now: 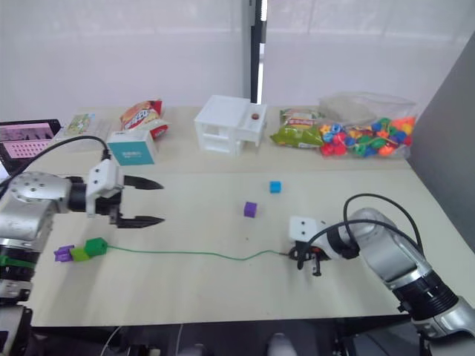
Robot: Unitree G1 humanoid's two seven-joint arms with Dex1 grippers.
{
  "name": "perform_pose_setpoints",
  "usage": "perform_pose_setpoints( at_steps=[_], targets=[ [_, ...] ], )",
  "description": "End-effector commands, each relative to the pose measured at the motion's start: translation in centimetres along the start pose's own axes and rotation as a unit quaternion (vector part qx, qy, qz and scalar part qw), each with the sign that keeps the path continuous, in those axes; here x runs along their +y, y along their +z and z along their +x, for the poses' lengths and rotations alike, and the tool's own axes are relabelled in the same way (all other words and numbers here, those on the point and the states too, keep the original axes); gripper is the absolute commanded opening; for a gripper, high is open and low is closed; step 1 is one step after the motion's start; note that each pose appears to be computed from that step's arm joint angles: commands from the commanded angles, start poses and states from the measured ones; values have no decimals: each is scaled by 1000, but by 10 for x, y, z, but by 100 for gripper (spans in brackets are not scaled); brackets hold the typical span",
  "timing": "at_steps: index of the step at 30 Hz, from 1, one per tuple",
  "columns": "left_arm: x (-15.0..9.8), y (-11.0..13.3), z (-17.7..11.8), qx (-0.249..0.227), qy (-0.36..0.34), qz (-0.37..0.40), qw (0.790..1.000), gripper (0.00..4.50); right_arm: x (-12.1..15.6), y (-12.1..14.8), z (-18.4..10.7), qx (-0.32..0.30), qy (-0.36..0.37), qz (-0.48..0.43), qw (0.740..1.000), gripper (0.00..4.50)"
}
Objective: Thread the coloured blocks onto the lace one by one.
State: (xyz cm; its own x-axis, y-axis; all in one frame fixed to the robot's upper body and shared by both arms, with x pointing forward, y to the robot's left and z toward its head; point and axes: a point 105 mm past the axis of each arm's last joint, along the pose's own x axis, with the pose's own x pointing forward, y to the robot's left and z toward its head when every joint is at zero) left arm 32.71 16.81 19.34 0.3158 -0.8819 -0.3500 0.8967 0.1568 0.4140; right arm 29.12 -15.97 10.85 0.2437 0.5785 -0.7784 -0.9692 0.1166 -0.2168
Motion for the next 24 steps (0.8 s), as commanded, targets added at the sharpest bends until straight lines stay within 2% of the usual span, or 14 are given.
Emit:
perform_pose_setpoints(
  at_steps=[1,4,7,9,14,17,23,24],
  targets=[
    [-23,21,64,-63,-43,43,996,448,2,16,-6,-24,-7,-19,999,0],
    [-40,26,109,-106,-56,36,992,448,5,20,-5,-26,-3,-23,999,0],
    [-48,29,129,-126,-65,24,990,448,8,20,-5,-25,2,-24,999,0],
    [-64,25,153,-136,-88,1,987,448,10,22,-6,-26,3,-25,999,0],
    [-83,7,181,-117,-101,-48,987,448,10,19,-9,-21,0,-22,1000,0],
    [-87,9,186,-125,-104,-54,985,448,10,17,-11,-18,-3,-18,1000,0],
    [-97,3,190,-116,-121,-69,983,267,9,17,-11,-17,-3,-16,1000,0],
    [-97,2,191,-114,-119,-70,984,267,9,17,-11,-17,-3,-16,1000,0]
  ],
)
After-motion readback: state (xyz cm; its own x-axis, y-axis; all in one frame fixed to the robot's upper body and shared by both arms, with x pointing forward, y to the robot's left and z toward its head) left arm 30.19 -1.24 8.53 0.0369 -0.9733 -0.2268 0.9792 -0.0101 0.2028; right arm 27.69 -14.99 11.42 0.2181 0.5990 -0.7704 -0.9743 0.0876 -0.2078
